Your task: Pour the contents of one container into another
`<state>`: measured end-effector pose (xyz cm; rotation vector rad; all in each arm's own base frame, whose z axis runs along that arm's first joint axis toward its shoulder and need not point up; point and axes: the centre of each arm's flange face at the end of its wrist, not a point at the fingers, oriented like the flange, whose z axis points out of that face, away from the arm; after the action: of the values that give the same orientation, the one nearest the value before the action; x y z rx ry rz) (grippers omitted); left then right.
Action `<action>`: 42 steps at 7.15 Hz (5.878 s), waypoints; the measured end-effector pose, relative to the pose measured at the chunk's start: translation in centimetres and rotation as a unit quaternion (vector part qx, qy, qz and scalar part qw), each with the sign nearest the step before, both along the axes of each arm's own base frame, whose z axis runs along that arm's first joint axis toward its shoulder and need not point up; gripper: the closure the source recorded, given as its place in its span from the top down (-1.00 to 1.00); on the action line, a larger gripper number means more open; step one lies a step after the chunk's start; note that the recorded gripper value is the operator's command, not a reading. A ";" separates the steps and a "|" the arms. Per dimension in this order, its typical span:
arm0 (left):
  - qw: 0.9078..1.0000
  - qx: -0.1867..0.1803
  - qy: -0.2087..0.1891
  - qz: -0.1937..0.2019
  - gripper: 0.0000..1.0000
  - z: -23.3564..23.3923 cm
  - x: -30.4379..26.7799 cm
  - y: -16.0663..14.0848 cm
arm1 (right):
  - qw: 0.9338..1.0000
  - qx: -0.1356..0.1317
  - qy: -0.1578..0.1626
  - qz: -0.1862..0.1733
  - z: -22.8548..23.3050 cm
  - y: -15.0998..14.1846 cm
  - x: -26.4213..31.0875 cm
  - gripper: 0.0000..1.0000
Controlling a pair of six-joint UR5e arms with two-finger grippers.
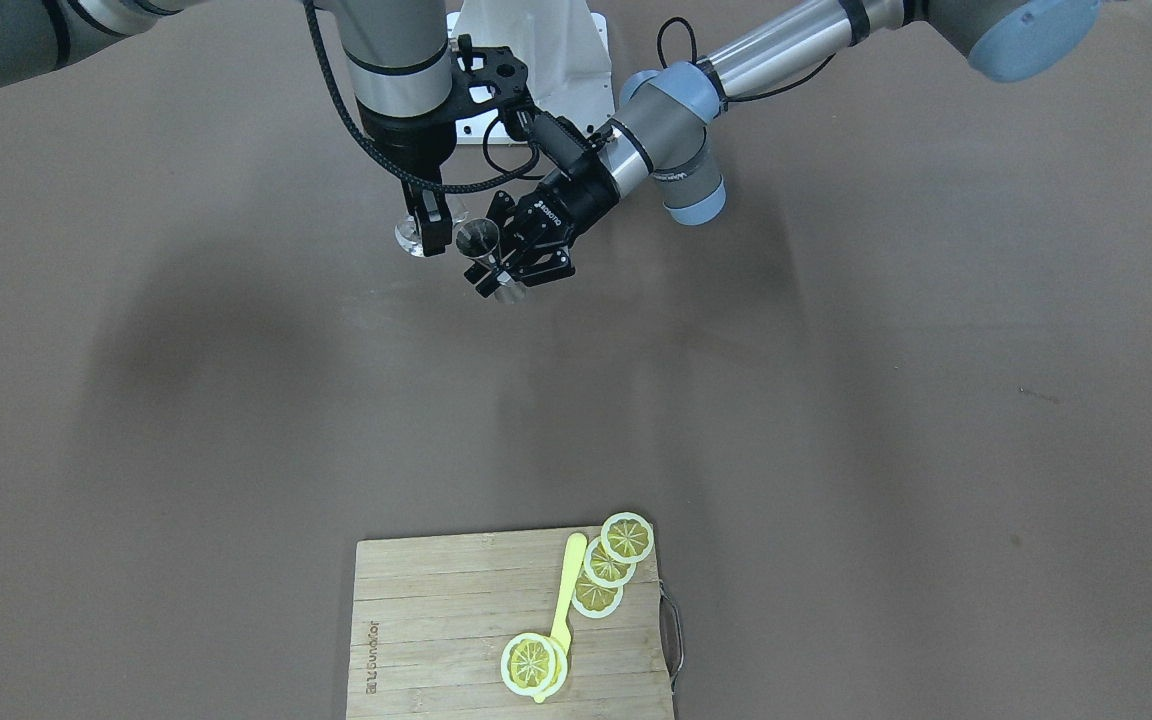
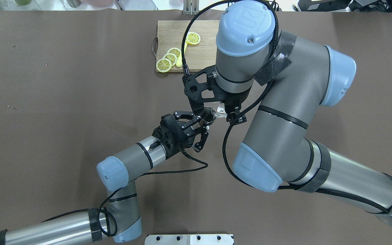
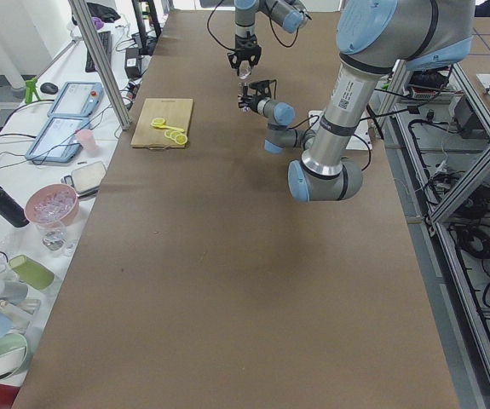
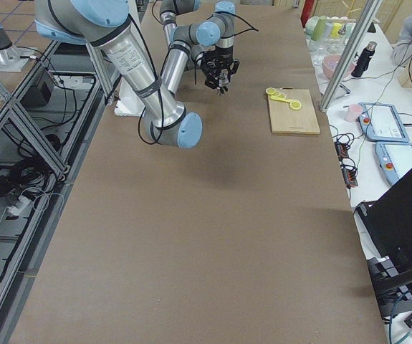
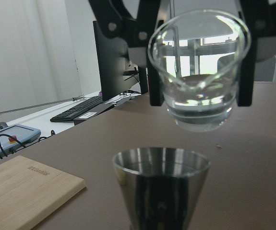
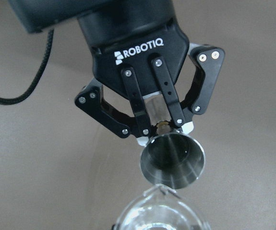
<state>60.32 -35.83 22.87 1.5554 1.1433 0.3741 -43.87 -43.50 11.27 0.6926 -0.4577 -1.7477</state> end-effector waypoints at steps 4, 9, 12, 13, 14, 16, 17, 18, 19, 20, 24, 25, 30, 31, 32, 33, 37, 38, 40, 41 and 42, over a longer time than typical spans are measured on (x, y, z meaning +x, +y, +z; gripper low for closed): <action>1.000 0.001 0.000 0.002 -1.00 -0.1 0.2 0.2 | 1.000 -0.003 0.025 0.008 -0.6 -0.1 0.1 -1.00; 1.000 0.001 0.000 0.002 -1.00 0.0 0.1 0.2 | 0.998 -0.006 0.066 0.016 -0.8 0.1 0.2 -1.00; 1.000 0.001 0.000 0.002 -1.00 0.0 0.1 0.2 | 0.997 -0.002 0.077 0.012 -0.9 0.8 -0.5 -1.00; 1.000 0.000 0.000 0.001 -1.00 0.0 0.1 0.2 | 0.997 -0.003 0.081 0.010 -1.0 0.9 -0.8 -1.00; 1.000 0.000 0.000 0.001 -1.00 0.0 0.1 0.1 | 0.996 -0.003 0.084 0.009 -1.1 1.0 -1.1 -1.00; 1.000 0.000 0.000 0.000 -1.00 0.0 0.1 0.1 | 0.996 -0.003 0.091 0.007 -0.9 1.0 -1.6 -1.00; 1.000 0.000 0.000 0.001 -1.00 0.0 0.1 0.1 | 0.996 -0.003 0.094 0.007 -1.0 1.1 -1.8 -1.00; 1.000 0.000 0.000 0.001 -1.00 0.0 0.1 0.1 | 0.995 -0.005 0.098 0.007 -1.3 0.9 -2.0 -1.00; 1.000 0.000 0.000 0.001 -1.00 0.0 0.1 0.1 | 0.995 -0.008 0.103 0.006 -1.6 0.8 -2.4 -1.00; 1.000 0.000 0.000 0.001 -1.00 0.0 0.1 0.1 | 0.994 -0.011 0.107 0.006 -1.8 0.5 -2.7 -1.00; 1.000 0.000 0.000 0.001 -1.00 0.0 0.1 0.1 | 0.991 -0.020 0.130 0.008 -2.6 0.1 -3.2 -1.00; 1.000 0.000 0.000 0.001 -1.00 0.0 0.1 0.1 | 0.990 -0.020 0.136 0.009 -2.6 0.1 -3.2 -1.00; 1.000 0.000 0.000 0.001 -1.00 0.0 0.1 0.1 | 0.986 -0.017 0.163 0.010 -3.1 -0.5 -4.3 -1.00; 1.000 0.000 0.000 0.001 -1.00 0.0 0.1 0.1 | 0.986 -0.017 0.166 0.009 -3.1 -0.6 -4.6 -1.00; 1.000 0.000 0.000 0.001 -1.00 0.0 0.1 0.1 | 0.985 -0.017 0.169 0.008 -3.0 -0.6 -4.9 -1.00; 1.000 0.000 0.000 0.001 -1.00 0.0 0.1 0.1 | 0.985 -0.017 0.171 0.007 -2.9 -0.6 -5.0 -1.00; 1.000 0.000 0.000 0.001 -1.00 0.0 0.1 0.1 | 0.984 -0.013 0.175 0.008 -2.9 -0.6 -5.3 -1.00; 1.000 0.000 0.000 0.001 -1.00 0.0 0.1 0.1 | 0.984 -0.011 0.176 0.009 -3.0 -0.6 -5.3 -1.00; 1.000 0.000 0.000 0.001 -1.00 0.0 0.1 0.1 | 0.984 -0.008 0.178 0.009 -3.4 -0.8 -5.5 -1.00; 1.000 0.000 -0.001 0.001 -1.00 0.0 0.1 0.1 | 0.984 -0.007 0.178 0.009 -3.5 -0.8 -5.6 -1.00; 1.000 0.000 -0.001 0.001 -1.00 0.0 0.1 0.1 | 0.984 -0.007 0.178 0.009 -3.6 -0.8 -5.7 -1.00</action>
<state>60.41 -35.75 22.88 1.5548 1.1434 0.3761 -49.52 -44.31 7.69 0.3599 -0.2144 -1.8018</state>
